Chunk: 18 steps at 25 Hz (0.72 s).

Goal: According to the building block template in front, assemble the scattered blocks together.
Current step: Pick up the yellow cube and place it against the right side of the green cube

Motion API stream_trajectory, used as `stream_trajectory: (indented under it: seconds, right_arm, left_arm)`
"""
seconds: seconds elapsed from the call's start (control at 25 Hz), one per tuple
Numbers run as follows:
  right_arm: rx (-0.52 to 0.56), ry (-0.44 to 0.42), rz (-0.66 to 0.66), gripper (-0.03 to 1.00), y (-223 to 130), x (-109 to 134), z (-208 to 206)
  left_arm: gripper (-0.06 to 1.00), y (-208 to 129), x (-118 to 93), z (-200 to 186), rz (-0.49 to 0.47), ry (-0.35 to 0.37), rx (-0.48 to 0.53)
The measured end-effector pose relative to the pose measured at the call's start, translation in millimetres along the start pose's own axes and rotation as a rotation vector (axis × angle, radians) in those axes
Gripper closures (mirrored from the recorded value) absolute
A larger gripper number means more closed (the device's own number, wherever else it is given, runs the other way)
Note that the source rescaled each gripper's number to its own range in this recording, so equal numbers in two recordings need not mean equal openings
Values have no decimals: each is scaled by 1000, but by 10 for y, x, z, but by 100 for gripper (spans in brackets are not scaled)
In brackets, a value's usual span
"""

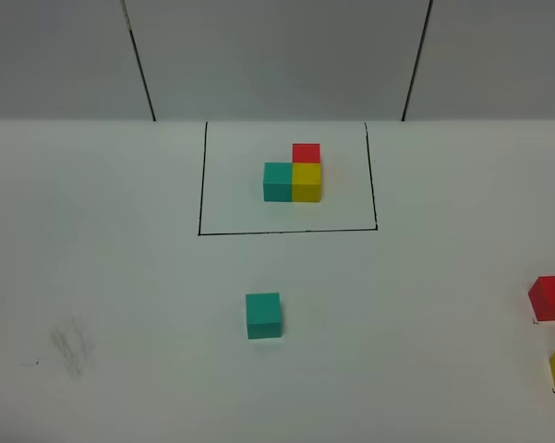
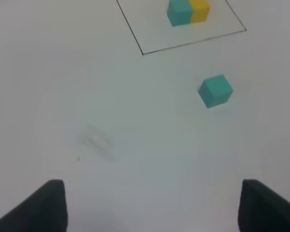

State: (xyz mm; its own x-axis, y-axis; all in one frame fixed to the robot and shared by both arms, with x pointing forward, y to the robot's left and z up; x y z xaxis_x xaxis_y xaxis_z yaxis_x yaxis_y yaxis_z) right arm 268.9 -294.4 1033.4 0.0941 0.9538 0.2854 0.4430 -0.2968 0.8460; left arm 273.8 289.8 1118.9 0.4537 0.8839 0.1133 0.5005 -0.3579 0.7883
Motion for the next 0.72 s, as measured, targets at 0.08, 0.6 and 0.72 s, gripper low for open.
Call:
stream_trajectory:
  seconds: [0.08,0.6,0.72]
  right_arm:
    - [0,0,0,97,0,0,0]
    - [0,0,0,97,0,0,0]
    - [0,0,0,97,0,0,0]
  left_arm:
    - [35,-88,-62,-21,-19,-5,-25]
    - [35,-669,-103,53,-81,235,-122]
    - [35,-767,-83,214,-103,241,-66]
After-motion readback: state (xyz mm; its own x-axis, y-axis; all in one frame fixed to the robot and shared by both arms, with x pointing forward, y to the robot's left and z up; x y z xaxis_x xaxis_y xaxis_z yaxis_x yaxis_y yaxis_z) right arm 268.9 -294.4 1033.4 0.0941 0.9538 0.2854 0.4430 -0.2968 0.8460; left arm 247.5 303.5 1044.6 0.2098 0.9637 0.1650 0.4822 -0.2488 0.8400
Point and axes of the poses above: a point on each arm's last joint axis where the gripper is mounted, z pointing out along that axis toward the gripper, x along the wrist's bending axis when the last joint is at zero, y = z × x, the point moved 4 cm from there along z, pointing out along that axis toward the gripper, and after that the axes turned 13 degrees about z, right-handed, at the moved point
